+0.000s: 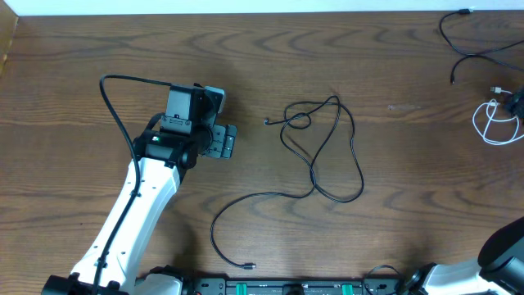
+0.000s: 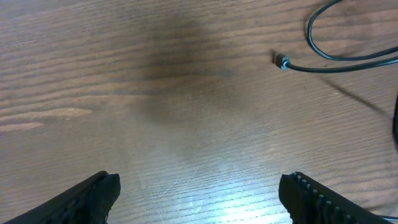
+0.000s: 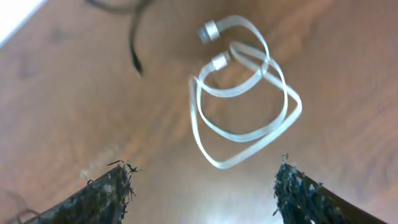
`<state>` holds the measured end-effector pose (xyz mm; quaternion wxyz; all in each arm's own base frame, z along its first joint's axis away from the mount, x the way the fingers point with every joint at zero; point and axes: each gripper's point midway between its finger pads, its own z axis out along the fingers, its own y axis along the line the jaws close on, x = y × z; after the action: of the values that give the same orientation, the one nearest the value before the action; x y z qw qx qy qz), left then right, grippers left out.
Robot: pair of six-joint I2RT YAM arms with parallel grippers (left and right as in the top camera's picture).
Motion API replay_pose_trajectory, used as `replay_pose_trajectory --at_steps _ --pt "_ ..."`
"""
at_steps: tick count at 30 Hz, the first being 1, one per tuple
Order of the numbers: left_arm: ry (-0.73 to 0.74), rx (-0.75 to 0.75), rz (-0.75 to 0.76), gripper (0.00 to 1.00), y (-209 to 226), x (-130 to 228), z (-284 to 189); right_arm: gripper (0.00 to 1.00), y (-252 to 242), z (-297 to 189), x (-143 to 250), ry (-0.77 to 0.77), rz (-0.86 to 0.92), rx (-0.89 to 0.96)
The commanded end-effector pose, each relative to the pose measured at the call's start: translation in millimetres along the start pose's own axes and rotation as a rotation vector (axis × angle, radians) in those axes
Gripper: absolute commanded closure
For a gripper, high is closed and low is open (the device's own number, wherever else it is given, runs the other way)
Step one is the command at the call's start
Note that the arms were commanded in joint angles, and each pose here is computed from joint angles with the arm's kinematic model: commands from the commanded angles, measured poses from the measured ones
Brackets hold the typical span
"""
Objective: Untangle cables
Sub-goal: 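Lay the white cable down at the right edge and open the right gripper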
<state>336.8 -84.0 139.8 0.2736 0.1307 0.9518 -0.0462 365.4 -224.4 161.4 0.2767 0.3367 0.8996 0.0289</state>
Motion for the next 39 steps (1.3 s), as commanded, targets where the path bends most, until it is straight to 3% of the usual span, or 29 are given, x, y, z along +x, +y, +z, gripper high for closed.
replay_pose_trajectory --at_steps 1,15,39 --pt "-0.004 -0.015 -0.009 0.13 3.7 -2.8 -0.8 0.27 -21.7 11.7 20.4 0.056 0.001 0.108" --pt "-0.004 -0.015 -0.008 0.13 3.6 -2.8 -0.8 0.28 -54.0 54.7 93.3 0.170 0.032 0.198" --pt "-0.004 -0.015 -0.009 0.13 3.7 -2.8 -0.8 0.29 -79.2 95.1 116.1 0.007 0.013 0.254"
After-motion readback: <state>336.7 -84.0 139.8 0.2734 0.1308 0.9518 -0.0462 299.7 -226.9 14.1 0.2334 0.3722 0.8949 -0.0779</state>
